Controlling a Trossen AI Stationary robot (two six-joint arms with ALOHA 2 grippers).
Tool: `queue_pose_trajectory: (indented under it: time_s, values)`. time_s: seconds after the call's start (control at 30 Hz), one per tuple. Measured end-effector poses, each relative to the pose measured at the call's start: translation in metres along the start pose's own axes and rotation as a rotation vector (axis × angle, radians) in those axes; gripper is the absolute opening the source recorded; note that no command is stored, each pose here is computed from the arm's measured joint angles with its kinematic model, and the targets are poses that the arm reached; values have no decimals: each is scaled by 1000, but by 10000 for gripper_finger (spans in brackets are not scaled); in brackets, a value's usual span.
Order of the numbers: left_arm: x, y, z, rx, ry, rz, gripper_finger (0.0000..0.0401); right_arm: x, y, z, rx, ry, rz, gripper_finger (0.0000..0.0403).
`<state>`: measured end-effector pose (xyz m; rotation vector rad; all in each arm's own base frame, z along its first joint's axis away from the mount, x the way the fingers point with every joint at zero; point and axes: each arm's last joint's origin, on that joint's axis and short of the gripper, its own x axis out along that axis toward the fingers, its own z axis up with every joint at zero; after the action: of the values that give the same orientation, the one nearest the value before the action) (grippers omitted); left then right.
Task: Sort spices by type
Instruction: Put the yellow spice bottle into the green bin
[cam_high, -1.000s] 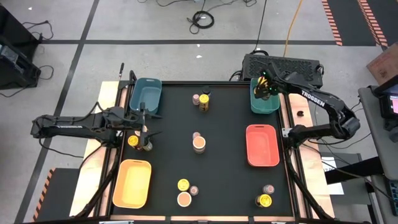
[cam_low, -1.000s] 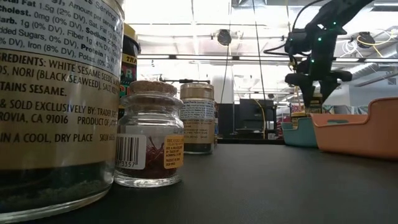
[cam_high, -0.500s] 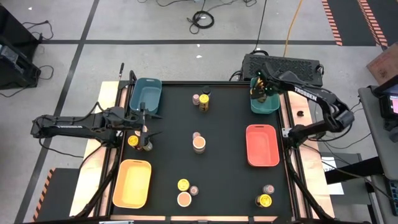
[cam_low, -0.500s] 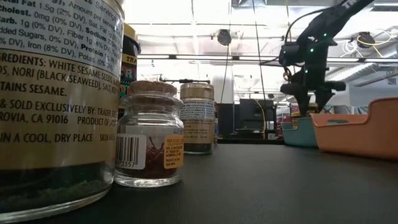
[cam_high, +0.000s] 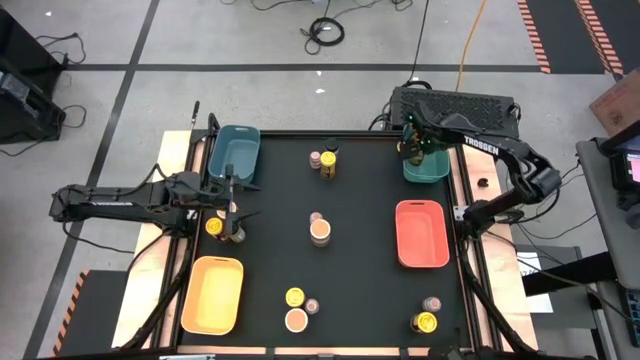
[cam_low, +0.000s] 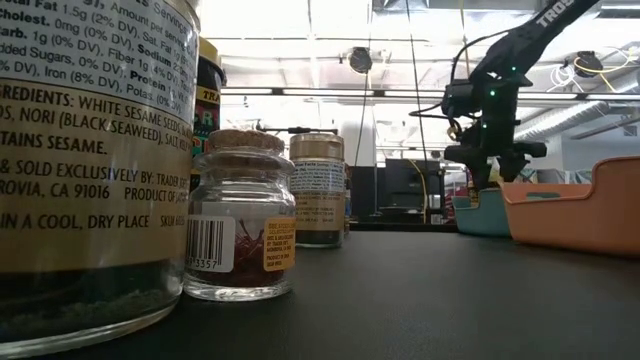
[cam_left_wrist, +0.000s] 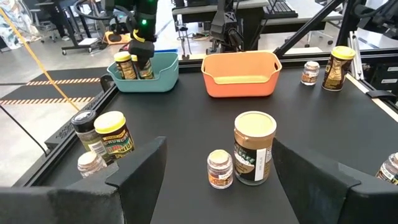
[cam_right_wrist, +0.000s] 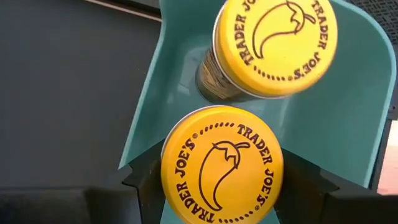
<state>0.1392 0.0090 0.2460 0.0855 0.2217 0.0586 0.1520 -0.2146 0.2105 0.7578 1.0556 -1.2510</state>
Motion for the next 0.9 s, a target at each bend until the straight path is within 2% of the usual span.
queue_pose_trajectory:
  time_s: [0.5,0.9]
  values:
    - [0,0,0,-1,3,0,290,1,1,2,6,-20,15,223]
    - [0,0,0,-1,3,0,290,1,1,1,8,-16,16,276]
